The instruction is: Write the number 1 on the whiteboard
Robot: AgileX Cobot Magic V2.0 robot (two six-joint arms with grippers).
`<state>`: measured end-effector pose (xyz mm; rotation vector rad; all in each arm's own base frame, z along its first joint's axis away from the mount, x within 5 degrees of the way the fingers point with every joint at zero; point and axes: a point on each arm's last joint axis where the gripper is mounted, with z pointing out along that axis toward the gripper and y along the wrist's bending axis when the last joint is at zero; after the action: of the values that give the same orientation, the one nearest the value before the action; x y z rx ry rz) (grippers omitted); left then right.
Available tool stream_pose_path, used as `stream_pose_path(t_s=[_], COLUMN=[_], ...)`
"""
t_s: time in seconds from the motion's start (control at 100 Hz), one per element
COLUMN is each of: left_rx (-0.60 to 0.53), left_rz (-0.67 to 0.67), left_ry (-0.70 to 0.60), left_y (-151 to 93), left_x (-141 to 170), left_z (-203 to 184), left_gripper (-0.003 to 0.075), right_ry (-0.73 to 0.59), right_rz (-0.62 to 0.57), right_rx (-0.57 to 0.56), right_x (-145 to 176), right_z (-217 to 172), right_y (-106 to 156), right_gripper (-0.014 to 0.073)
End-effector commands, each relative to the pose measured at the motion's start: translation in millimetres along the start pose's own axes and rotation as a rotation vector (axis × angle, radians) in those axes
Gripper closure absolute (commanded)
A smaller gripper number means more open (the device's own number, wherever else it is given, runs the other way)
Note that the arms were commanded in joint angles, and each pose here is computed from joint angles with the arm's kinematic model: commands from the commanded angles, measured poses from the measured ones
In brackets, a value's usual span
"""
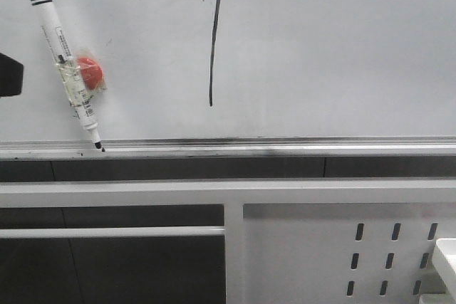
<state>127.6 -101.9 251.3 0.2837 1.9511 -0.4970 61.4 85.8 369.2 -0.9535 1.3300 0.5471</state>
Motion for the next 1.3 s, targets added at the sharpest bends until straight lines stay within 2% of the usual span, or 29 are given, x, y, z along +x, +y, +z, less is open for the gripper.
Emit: stream_pose_path(t_s=[0.0,0.21,0.39,0.61,1.01,1.13,1.29], left_rx=[0.033,0.061,0.07,0.074,0.073,0.063,0.106], left_rz=[0.118,0.206,0.195,0.194,0.192,0.166,0.142], left_ry=[-0.068,-0.169,-0.225,-0.231,-0.235,-0.302,-0.494], left_y=[-2.7,-0.5,1.6,1.7,2.0,8.2,14.6], left_x=[-12.3,-22.0,-26.8,-27.3,-27.7,-32.3,-39.1], left_z=[-9.5,-30.0,-41.4,-42.7,-43.6,-57.0,-99.2], left_gripper=[0.074,0.074,0.074,0.074,0.074,0.074,0.074], right_ry=[-0.067,-0.072,-0.039,0.013,0.013,0.013,0.013], right_rz=[0.001,0.004,0.008,0.014,0.015,0.015,0.015], right_rx=[0.07,0.09,0.071,0.035,0.035,0.035,0.035], right_x=[3.3,44.7,64.8,77.4,77.6,77.6,77.6], right_z=[-13.0,-32.4,-34.9,-32.1,-32.1,-32.1,-32.1], right_y=[-1.1,12.9,20.1,25.1,25.1,25.1,25.1], right_gripper=[0.0664,0.0664,0.0664,0.0664,0.0664,0.0664,0.0664])
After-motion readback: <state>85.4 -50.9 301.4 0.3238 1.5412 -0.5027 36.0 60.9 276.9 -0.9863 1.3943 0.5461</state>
